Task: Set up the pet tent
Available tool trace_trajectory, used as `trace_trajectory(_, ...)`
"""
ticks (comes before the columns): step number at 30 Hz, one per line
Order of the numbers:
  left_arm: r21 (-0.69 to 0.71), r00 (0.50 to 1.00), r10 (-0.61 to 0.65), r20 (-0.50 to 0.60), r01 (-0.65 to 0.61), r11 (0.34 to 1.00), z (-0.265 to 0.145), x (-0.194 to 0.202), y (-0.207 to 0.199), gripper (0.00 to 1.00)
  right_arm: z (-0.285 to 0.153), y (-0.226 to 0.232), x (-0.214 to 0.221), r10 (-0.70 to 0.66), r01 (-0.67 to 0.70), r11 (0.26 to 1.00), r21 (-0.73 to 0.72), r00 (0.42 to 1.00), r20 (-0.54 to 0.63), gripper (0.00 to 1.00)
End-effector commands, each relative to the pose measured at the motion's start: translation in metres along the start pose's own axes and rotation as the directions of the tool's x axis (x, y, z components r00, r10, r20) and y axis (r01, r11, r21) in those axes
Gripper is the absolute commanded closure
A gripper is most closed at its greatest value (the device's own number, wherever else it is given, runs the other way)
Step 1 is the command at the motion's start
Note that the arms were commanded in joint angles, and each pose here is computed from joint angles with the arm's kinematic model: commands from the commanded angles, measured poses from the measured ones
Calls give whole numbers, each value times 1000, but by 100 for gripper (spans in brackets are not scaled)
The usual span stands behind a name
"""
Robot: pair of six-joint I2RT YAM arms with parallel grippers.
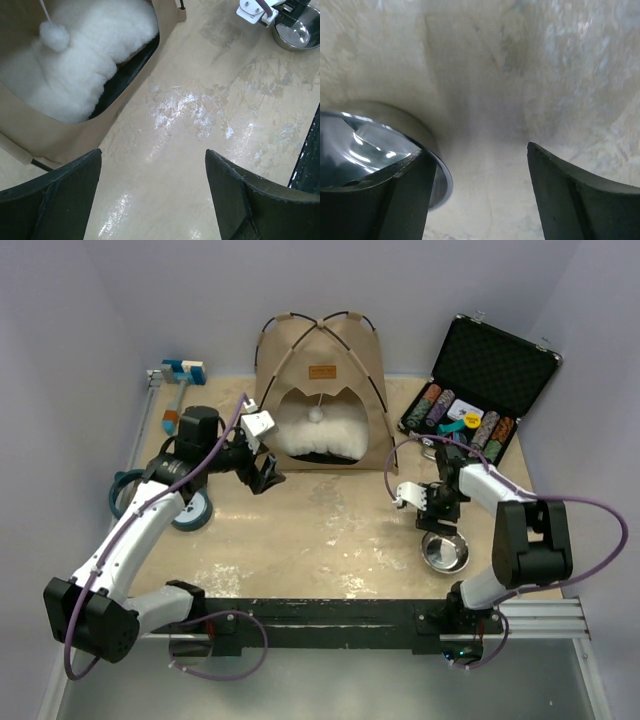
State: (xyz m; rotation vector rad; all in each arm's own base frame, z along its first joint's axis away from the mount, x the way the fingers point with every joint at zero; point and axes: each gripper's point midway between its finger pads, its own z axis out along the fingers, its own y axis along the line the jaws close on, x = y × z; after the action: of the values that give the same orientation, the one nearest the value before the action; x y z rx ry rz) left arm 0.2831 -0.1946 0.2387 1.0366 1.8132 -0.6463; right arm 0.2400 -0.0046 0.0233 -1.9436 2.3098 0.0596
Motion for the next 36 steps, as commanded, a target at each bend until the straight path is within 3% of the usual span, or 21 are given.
trace_trajectory(1,-4,995,-102,1,102,995,-13,6,3,12,4,-2,-31,-1,9,997,-80,995,105,28)
trace_trajectory(3,-37,993,-116,10,116,993,-19,6,11,12,6,3,-40,14,2,993,-115,991,137,43)
trace_trajectory(6,-99,991,-135,13,136,986,-30,7,27,13,0,6,-63,64,-30,987,-159,974,217,100)
trace_trajectory(10,-146,983,-184,2,182,972,-39,13,33,14,-39,-1,-134,170,-97,976,-193,896,410,100)
trace_trajectory(11,-149,981,-196,-1,193,970,-40,16,31,15,-54,-3,-157,143,-69,983,-172,872,468,100)
trace_trajectory(12,-145,980,-201,-5,199,969,-41,18,29,16,-69,-14,-181,177,-127,983,-132,840,513,100)
trace_trajectory(16,-114,985,-175,-8,173,978,-41,23,20,19,-142,-49,-251,315,-294,941,-167,587,745,100)
trace_trajectory(21,-57,984,-172,44,174,983,-33,11,6,20,-182,-70,-305,440,-412,867,-281,366,820,100)
trace_trajectory(23,-97,986,-163,39,166,981,-25,11,7,21,-191,-75,-321,501,-442,825,-351,287,817,100)
trace_trajectory(29,-165,975,-173,138,195,967,-21,-17,22,21,-196,-82,-353,583,-560,728,-396,201,787,100)
trace_trajectory(36,-246,960,-204,191,248,937,-6,-43,44,30,-197,-69,-374,565,-591,722,-360,203,800,100)
